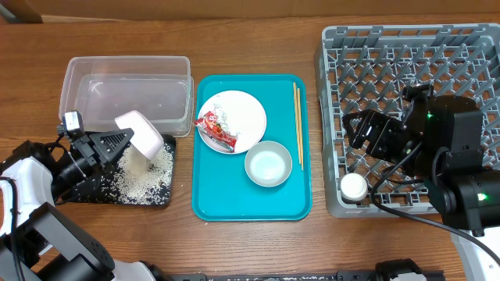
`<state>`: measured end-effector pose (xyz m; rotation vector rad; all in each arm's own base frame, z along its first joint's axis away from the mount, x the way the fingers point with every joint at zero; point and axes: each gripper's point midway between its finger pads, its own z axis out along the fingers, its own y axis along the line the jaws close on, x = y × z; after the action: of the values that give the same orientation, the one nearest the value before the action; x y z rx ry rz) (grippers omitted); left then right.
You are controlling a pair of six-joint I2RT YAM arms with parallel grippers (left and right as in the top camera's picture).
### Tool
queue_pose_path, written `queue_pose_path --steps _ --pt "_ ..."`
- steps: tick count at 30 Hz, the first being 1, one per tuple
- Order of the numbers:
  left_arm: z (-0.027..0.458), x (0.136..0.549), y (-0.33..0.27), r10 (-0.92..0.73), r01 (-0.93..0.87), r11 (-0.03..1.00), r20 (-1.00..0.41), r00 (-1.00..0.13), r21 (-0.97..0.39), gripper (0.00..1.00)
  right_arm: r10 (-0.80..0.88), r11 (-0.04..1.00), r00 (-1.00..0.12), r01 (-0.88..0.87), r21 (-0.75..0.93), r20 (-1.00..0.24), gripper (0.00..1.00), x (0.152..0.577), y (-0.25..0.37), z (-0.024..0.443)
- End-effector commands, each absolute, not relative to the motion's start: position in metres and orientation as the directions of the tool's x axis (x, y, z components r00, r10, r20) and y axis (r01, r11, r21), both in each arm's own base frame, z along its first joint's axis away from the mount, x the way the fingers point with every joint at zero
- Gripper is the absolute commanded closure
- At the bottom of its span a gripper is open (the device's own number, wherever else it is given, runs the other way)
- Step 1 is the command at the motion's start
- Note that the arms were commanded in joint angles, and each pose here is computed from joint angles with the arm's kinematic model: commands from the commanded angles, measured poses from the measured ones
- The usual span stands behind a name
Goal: Sort waste into correct bins and load items into the dishwasher
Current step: 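Tip the pink bowl to pour rice onto the black tray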
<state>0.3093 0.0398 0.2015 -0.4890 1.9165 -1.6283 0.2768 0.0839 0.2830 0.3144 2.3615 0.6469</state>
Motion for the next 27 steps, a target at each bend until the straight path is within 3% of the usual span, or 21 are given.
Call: queue_pose_path --steps 1,2,3,6,8,11,15,17,20,27 --pt "0.206 0.305 0.043 -0.634 0.095 0.167 -0.181 -0.752 -0.981 0.96 0.378 0.848 -0.742 0.037 0.528 -0.554 0.1 0.277 0.084 0.291" --pt "0.214 0.301 0.04 -0.638 0.14 0.17 -0.217 -0.739 -0.975 0.96 0.377 0.848 -0.743 0.038 0.528 -0.553 0.1 0.277 0.084 0.291" --pt "0.211 0.3 0.04 -0.612 0.195 0.24 -0.304 -0.73 -0.951 0.96 0.378 0.848 -0.743 0.039 0.528 -0.552 0.1 0.277 0.084 0.29" --pt "0.206 0.296 0.041 -0.629 0.093 0.189 -0.194 -0.753 -0.977 0.96 0.378 0.848 -0.743 0.039 0.528 -0.552 0.1 0.277 0.084 0.29" --pt "0.202 0.295 0.043 -0.606 0.139 0.254 -0.269 -0.749 -0.957 0.96 0.377 0.848 -0.745 0.04 0.528 -0.55 0.1 0.276 0.084 0.29" --pt "0.194 0.289 0.041 -0.621 -0.022 0.179 -0.095 -0.778 -0.984 0.96 0.377 0.849 -0.746 0.041 0.528 -0.549 0.1 0.276 0.084 0.29" --pt "0.196 0.291 0.044 -0.613 0.058 0.231 -0.192 -0.767 -0.971 0.96 0.377 0.849 -0.747 0.042 0.527 -0.547 0.1 0.276 0.084 0.289" --pt "0.192 0.292 0.047 -0.583 0.108 0.308 -0.277 -0.764 -0.945 0.96 0.377 0.849 -0.75 0.044 0.527 -0.544 0.09 0.275 0.084 0.289" --pt "0.193 0.29 0.043 -0.611 0.004 0.224 -0.144 -0.779 -0.975 0.96 0.377 0.849 -0.751 0.046 0.526 -0.542 0.09 0.275 0.083 0.288" --pt "0.183 0.259 -0.029 -0.312 -0.009 0.348 -0.107 -0.944 -0.937 0.96 0.377 0.849 -0.749 0.044 0.527 -0.545 0.09 0.275 0.084 0.289"
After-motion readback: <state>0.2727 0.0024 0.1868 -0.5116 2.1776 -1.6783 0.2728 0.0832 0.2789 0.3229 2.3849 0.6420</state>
